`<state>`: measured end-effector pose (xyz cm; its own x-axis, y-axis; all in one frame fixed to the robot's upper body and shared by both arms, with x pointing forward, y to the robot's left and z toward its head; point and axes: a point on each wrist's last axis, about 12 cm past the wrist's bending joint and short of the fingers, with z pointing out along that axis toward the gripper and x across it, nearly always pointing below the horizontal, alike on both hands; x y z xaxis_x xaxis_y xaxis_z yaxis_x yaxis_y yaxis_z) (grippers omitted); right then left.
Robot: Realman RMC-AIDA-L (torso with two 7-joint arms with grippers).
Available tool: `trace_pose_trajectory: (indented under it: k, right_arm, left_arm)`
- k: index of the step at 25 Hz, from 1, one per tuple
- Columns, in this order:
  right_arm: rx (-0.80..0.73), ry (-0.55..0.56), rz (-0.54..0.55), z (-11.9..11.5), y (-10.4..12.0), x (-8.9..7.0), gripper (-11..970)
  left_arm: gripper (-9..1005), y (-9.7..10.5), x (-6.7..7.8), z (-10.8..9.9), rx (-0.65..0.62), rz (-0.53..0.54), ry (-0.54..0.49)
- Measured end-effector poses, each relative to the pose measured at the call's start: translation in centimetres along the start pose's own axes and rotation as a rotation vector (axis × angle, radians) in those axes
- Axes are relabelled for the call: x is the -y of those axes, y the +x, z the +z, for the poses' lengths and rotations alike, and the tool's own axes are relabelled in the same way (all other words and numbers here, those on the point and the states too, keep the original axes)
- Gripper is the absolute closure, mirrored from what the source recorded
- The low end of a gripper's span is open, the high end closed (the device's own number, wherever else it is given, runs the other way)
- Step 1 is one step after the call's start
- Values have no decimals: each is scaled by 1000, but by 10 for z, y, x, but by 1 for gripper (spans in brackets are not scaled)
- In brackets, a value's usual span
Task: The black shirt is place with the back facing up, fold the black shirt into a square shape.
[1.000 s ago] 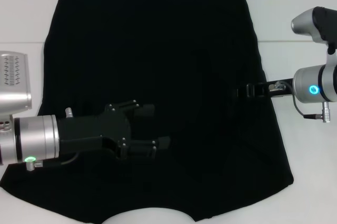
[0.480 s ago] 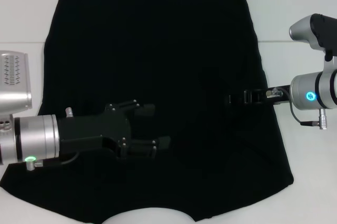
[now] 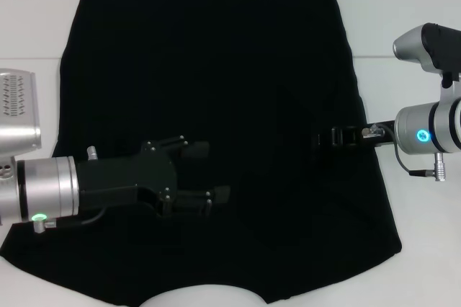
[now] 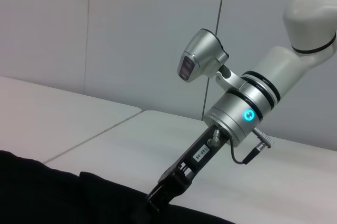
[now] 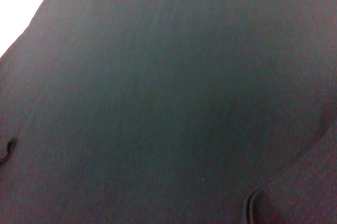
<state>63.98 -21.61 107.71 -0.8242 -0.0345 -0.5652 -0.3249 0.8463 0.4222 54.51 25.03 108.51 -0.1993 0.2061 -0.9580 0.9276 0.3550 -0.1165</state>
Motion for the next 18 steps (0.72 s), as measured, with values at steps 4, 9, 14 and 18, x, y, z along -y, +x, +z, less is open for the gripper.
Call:
trace_pose_trajectory:
  k: [4, 9, 14, 18]
  right_arm:
    - [-4, -3, -1, 0, 0, 0, 762]
    - [1, -5, -9, 1, -1, -3, 855]
    - [31, -53, -48, 4, -8, -14, 949]
    - [28, -95, -89, 8, -11, -25, 943]
  left_arm:
    - [96, 1, 0, 0, 0, -1, -1]
    - [96, 1, 0, 0, 0, -1, -1]
    - [96, 1, 0, -1, 0, -2, -1]
    - [96, 1, 0, -1, 0, -2, -2]
